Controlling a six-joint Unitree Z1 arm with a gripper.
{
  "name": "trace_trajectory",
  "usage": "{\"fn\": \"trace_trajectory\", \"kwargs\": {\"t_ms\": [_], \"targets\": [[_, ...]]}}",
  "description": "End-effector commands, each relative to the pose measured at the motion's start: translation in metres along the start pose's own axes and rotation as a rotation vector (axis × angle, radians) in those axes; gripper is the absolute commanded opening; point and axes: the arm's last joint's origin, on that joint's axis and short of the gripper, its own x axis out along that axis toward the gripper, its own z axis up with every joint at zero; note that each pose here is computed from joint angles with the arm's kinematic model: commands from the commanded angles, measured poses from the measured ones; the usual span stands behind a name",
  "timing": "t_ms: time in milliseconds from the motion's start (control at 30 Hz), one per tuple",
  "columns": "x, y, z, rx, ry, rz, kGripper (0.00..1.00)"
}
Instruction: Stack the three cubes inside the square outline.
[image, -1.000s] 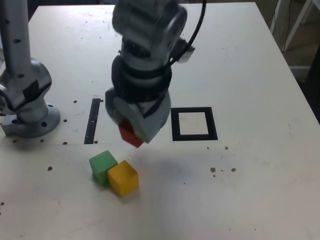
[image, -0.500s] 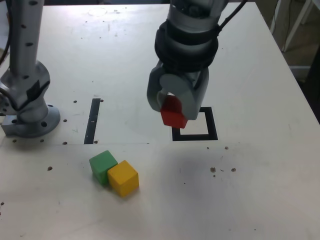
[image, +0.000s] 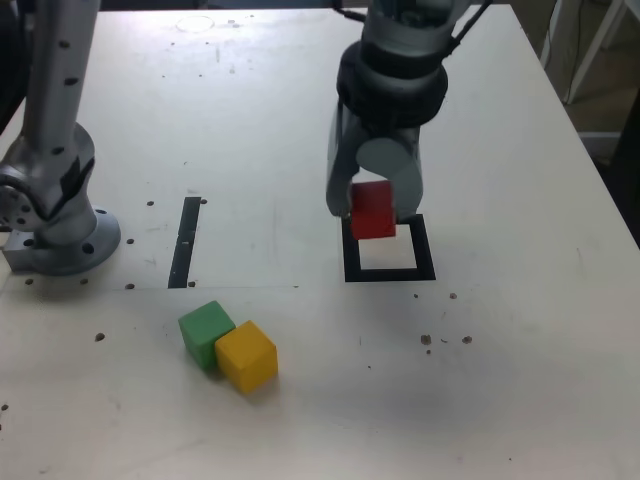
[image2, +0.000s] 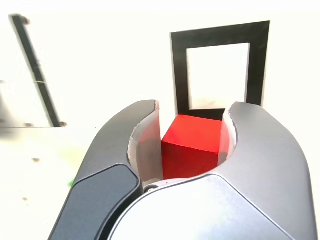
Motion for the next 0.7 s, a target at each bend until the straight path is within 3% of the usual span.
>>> {"fn": "trace_trajectory", "kwargs": {"t_ms": [0, 300, 667], "targets": [[0.012, 0.005, 0.004, -0.019, 0.016, -0.008, 0.24], [0.04, 0.006, 0.019, -0.03, 0.084, -0.002, 0.24], [0.041, 0.022, 0.032, -0.064, 0.071, 0.018, 0.24]]}}
